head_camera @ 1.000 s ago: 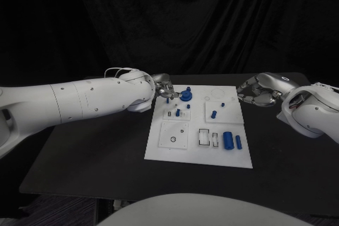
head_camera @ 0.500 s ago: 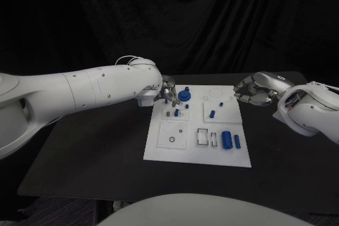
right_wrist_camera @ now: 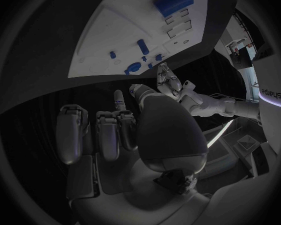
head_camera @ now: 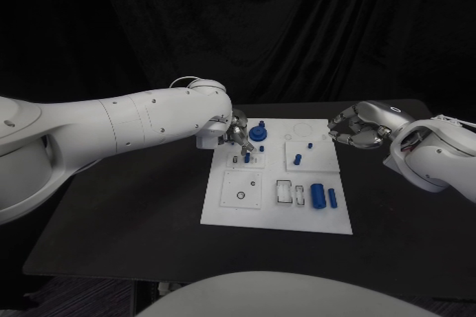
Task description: Assemble the parts on the task board
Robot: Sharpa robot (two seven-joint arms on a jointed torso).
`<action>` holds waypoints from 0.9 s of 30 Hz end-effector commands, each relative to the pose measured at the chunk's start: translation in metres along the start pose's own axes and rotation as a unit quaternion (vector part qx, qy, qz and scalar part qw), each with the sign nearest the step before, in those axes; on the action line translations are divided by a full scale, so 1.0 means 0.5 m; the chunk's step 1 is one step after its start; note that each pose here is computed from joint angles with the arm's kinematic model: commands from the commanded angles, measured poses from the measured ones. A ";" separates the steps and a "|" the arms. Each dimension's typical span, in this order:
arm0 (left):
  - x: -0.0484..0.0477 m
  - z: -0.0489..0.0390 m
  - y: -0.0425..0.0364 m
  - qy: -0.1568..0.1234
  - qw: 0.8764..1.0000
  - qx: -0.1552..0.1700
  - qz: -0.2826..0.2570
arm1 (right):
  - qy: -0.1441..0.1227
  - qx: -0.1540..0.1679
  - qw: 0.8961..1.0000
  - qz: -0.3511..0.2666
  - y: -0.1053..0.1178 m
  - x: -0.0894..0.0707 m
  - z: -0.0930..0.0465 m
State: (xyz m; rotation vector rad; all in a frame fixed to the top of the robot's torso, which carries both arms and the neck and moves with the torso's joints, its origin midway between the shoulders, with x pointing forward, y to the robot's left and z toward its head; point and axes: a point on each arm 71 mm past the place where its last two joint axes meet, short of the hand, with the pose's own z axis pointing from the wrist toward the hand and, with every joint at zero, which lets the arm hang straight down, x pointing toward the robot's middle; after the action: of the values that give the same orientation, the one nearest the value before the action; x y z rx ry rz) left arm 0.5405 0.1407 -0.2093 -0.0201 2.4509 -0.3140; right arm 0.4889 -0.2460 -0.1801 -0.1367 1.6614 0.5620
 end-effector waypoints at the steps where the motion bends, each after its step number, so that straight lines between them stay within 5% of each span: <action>1: -0.001 -0.001 -0.003 0.007 1.000 -0.004 -0.002 | -0.011 0.002 1.000 0.001 0.000 -0.002 -0.002; 27: -0.008 0.007 -0.004 -0.007 1.000 -0.003 -0.012 | -0.010 -0.001 1.000 0.002 0.002 -0.001 -0.002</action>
State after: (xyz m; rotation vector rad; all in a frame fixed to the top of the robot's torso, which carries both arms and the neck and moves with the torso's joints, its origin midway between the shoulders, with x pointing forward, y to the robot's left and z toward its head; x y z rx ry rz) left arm 0.5459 0.1406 -0.2092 -0.0505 2.4424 -0.2960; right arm 0.4881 -0.2453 -0.1795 -0.1354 1.6553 0.5669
